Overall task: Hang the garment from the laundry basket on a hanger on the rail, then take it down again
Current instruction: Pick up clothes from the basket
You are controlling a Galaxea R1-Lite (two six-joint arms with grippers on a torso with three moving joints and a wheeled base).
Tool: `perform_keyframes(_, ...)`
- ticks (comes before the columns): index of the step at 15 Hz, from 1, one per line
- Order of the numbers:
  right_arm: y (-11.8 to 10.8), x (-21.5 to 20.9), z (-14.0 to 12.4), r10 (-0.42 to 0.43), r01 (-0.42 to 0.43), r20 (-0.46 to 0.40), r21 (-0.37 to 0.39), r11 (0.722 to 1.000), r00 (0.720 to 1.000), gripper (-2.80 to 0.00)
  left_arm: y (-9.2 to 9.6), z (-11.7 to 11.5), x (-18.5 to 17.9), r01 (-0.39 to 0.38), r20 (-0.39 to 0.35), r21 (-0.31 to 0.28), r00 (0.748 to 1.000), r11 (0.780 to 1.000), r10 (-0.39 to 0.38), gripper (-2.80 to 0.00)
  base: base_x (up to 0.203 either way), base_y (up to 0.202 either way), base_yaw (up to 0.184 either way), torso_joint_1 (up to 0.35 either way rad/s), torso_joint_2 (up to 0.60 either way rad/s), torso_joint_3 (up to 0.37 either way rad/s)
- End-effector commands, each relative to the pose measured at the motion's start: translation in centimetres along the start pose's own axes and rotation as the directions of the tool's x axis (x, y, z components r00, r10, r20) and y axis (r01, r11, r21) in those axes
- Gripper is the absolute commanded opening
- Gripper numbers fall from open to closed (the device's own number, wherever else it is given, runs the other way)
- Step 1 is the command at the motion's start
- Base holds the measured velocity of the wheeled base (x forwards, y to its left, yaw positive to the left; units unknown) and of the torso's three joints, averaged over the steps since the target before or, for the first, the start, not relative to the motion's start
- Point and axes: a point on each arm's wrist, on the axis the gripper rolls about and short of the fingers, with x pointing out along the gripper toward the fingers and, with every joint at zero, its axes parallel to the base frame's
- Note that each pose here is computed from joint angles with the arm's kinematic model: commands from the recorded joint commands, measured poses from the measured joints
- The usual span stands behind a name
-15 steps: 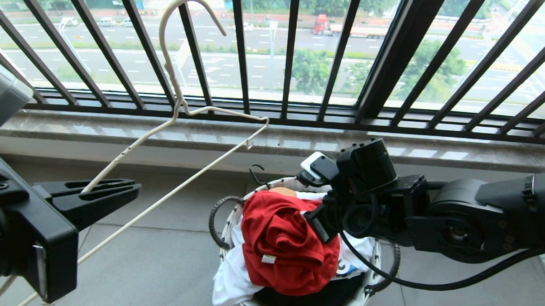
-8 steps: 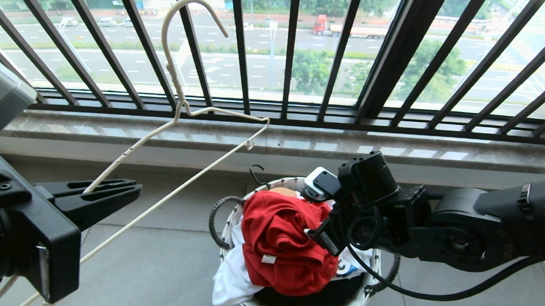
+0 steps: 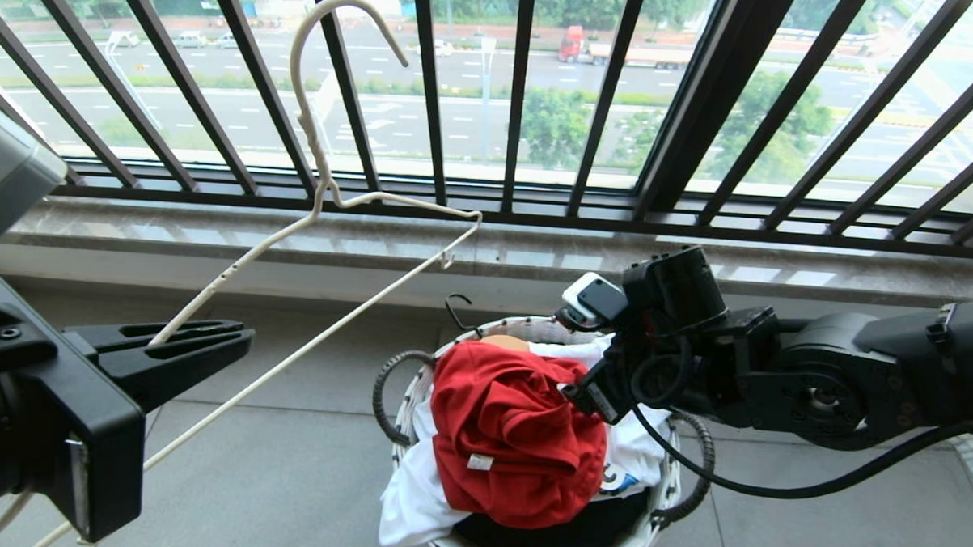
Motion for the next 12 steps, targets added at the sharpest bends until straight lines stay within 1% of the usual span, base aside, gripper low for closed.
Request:
perform_keyframes(1,0.4,0.6,0.2,0.005,-0.005,-0.002,-0.006,1.000,1.000,0.00,0.1,0.1,-0.2,-0.005,0.006,-0.004,1.000,1.000,0.005,-2.80,0.000,0.000,0.000,0.000,0.00,0.000)
perform_keyframes(4,1.5,1.4,0.0,0.029,-0.029,-0.019,-0.025,0.999,0.999,0.00,0.2,0.2,-0.3,-0.005,0.013,-0.007,1.000,1.000,0.005,-2.80,0.000,0.000,0.000,0.000,0.00,0.000)
perform_keyframes(6,1.9,1.9,-0.2,0.033,-0.034,-0.033,-0.031,0.999,0.999,0.00,0.3,0.2,-0.4,-0.005,0.013,-0.007,1.000,1.000,0.005,-2.80,0.000,0.000,0.000,0.000,0.00,0.000)
perform_keyframes(7,1.9,2.0,-0.2,0.033,-0.034,-0.035,-0.031,0.999,0.999,-2.80,0.3,0.2,-0.4,-0.006,0.014,-0.008,1.000,1.000,0.006,-2.80,0.000,0.000,0.000,0.000,0.00,0.000)
perform_keyframes(12,1.7,1.6,-0.1,0.029,-0.030,-0.031,-0.032,0.999,0.999,-2.80,0.3,0.3,-0.5,-0.005,0.019,-0.009,1.000,1.000,0.005,-2.80,0.000,0.000,0.000,0.000,0.00,0.000)
